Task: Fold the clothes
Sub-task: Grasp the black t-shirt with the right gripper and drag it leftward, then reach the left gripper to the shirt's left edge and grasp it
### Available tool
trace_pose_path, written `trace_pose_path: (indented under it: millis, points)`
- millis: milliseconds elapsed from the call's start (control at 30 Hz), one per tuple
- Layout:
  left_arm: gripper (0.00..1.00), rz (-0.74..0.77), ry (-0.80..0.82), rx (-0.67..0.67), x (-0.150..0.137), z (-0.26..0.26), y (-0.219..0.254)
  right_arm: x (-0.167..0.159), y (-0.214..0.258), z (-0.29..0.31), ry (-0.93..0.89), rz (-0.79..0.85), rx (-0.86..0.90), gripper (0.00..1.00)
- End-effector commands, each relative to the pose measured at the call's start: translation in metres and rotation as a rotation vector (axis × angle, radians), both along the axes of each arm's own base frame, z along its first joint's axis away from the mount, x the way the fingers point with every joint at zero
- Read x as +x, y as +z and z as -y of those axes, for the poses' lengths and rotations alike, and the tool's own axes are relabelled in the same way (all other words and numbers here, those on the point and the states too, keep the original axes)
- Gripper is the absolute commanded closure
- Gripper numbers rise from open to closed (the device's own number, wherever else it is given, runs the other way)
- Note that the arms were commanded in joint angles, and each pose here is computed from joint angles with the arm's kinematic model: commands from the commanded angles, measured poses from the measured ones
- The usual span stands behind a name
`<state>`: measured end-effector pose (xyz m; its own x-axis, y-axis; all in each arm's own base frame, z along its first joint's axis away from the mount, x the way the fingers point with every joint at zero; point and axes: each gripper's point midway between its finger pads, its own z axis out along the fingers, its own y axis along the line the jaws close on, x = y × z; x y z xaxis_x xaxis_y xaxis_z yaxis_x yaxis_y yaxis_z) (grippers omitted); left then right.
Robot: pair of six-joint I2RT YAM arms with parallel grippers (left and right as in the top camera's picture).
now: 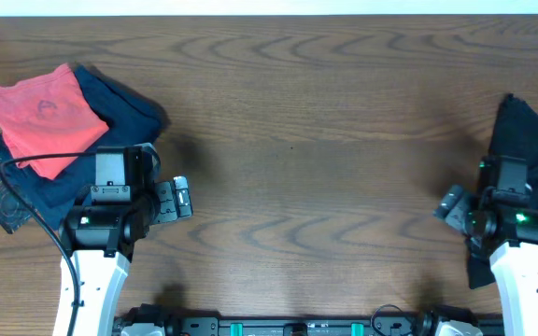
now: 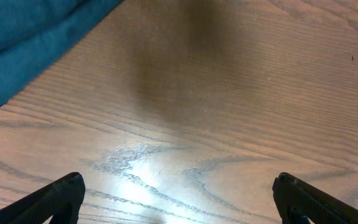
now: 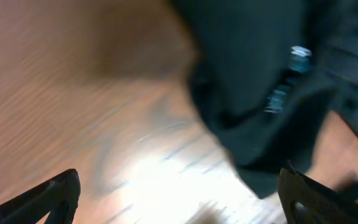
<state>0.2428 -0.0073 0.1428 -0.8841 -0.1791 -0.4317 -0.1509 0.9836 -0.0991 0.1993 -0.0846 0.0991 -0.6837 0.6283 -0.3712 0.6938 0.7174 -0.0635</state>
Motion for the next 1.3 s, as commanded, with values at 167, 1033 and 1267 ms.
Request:
trace_pose_path:
  millis: [167,1033,1267]
  points:
    - [0.02,0.017,0.01,-0.006,0.003,0.0,0.007,-0.05,-0.055,0.031,-0.257,-0.116,-0.012,0.06]
    - [0.8,0.275,0.069,-0.053,0.056,0.001,0.043,0.125,0.054,-0.127,0.754,0.698,0.436,0.99]
    - [0.6,0.333,0.039,-0.125,0.073,0.013,0.051,0.143,0.113,-0.187,0.981,0.847,0.374,0.4]
